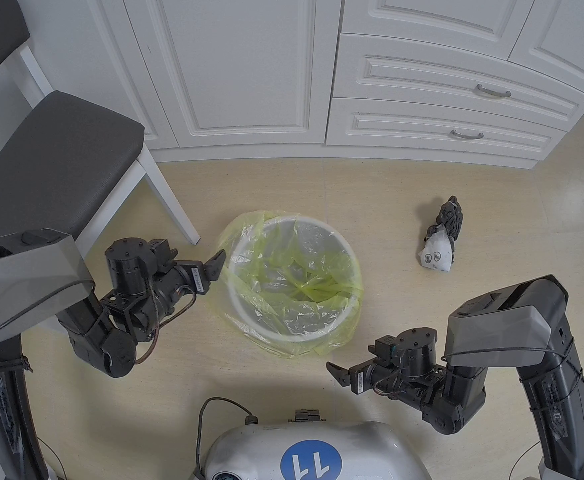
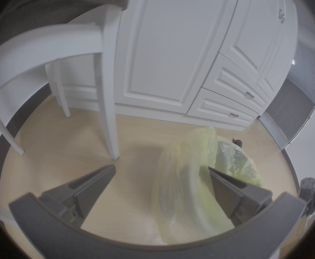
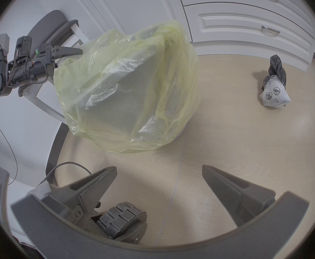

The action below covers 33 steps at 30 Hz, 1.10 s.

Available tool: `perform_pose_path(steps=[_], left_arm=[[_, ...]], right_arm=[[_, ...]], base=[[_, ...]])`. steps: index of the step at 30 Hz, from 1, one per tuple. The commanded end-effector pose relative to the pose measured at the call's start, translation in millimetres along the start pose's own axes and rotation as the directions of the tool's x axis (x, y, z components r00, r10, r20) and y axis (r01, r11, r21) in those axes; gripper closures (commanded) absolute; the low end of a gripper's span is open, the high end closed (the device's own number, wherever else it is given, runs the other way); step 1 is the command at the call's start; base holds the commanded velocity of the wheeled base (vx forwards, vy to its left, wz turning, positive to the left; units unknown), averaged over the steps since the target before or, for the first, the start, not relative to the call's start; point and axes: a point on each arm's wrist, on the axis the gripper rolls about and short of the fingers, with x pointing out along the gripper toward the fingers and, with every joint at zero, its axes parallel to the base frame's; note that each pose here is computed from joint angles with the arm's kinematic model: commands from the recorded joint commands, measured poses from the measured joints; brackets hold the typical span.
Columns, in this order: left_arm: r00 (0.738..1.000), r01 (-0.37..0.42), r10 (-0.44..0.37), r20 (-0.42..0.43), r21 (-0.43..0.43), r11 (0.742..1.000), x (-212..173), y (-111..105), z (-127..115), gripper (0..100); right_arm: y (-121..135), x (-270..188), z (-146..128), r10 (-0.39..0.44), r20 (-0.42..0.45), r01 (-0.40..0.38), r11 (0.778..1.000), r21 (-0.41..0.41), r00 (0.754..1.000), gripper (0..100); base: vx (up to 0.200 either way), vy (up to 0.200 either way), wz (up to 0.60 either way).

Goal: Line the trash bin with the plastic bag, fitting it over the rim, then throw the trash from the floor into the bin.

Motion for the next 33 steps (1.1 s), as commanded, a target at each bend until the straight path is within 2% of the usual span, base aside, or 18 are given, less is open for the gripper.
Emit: perform_pose_path(steps=[1, 7, 12, 15, 26, 29, 33], left_arm=[[0.999, -0.026, 0.026, -0.023, -0.019, 0.999, 2, 27, -8, 0], [0.998, -0.029, 0.026, -0.058, -0.049, 0.998, 8, 43, -21, 0], [0.997, -0.027, 0.019, -0.081, -0.101, 0.995, 16, 46, -33, 0], [0.996, -0.028, 0.016, -0.092, -0.131, 0.991, 30, 42, -49, 0], [0.986, -0.059, 0.037, -0.164, -0.129, 0.990, 45, 43, -90, 0], [0.983, -0.102, 0.082, -0.162, -0.120, 0.987, 54, 43, -101, 0], [0.983, -0.117, 0.098, -0.154, -0.121, 0.986, 57, 44, -102, 0]], right_arm=[[-1, 0, 1, -0.003, 0.004, 0.002, 1.000, 0.001, 1.000, 0], [-5, 1, 4, -0.012, 0.013, 0.012, 1.000, 0.005, 1.000, 0], [-7, 1, 5, -0.019, 0.019, 0.019, 1.000, 0.008, 1.000, 0], [-7, 3, 4, -0.019, 0.019, 0.019, 1.000, 0.008, 1.000, 0], [-12, 8, -2, -0.028, 0.011, 0.028, 1.000, 0.013, 1.000, 0], [-16, 12, -5, -0.037, 0.007, 0.037, 0.999, 0.017, 0.999, 0], [-17, 14, -6, -0.040, 0.007, 0.040, 0.999, 0.019, 0.999, 0]], base=[[0.000, 0.000, 0.00], [0.000, 0.000, 0.00], [0.000, 0.000, 0.00], [0.000, 0.000, 0.00], [0.000, 0.000, 0.00], [0.000, 0.000, 0.00], [0.000, 0.000, 0.00]])
